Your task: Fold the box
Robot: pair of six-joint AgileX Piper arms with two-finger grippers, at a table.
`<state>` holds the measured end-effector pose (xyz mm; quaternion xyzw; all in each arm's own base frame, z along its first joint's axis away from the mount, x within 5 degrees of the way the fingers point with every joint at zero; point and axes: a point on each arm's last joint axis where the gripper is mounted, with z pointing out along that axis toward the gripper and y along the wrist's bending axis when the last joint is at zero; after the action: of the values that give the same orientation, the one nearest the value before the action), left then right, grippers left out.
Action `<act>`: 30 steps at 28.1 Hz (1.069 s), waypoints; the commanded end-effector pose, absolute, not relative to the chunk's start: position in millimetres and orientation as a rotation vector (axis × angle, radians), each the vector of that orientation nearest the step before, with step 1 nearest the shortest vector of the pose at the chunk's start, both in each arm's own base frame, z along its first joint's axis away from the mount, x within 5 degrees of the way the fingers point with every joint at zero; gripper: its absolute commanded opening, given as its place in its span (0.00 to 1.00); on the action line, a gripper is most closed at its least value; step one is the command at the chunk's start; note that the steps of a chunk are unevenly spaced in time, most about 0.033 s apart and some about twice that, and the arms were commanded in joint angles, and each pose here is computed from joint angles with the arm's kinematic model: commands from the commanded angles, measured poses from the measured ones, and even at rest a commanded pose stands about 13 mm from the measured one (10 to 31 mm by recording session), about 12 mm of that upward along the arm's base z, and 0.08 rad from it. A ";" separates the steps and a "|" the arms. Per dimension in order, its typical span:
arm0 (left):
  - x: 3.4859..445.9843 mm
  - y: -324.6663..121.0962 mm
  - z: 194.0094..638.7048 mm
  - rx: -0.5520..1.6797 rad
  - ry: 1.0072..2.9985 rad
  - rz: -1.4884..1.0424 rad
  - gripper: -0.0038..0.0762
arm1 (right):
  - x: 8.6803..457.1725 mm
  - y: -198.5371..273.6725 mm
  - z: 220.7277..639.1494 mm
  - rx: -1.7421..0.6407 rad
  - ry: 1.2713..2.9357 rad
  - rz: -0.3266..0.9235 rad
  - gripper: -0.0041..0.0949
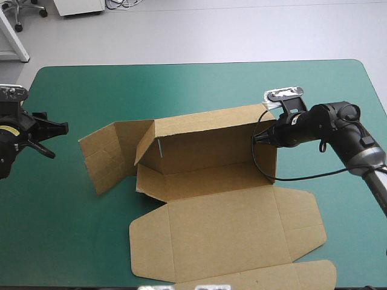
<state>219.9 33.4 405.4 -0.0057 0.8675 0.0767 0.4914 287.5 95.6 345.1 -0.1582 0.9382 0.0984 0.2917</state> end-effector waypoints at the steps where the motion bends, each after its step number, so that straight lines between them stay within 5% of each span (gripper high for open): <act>1: 219.0 36.1 407.2 -0.045 2.042 0.140 0.40 | 291.3 93.1 366.6 -0.377 2.423 0.285 0.03; 9: 219.6 36.3 356.4 -0.097 2.167 0.075 0.40 | 323.1 65.0 368.0 -0.279 2.518 0.277 0.03; 17: 219.9 33.9 351.2 -0.096 2.180 0.037 0.36 | 364.8 67.4 354.8 -0.335 2.701 0.305 0.03; 26: 218.9 32.1 349.7 -0.063 2.201 0.028 0.32 | 402.5 73.1 339.7 -0.394 2.662 0.302 0.04; 30: 218.7 32.0 349.4 -0.057 2.205 0.030 0.32 | 410.3 72.3 341.8 -0.374 2.590 0.270 0.16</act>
<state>218.0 32.4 334.2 -0.0182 0.9117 0.0130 0.4103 413.4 74.4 321.1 -0.1291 0.9630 0.1052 0.2119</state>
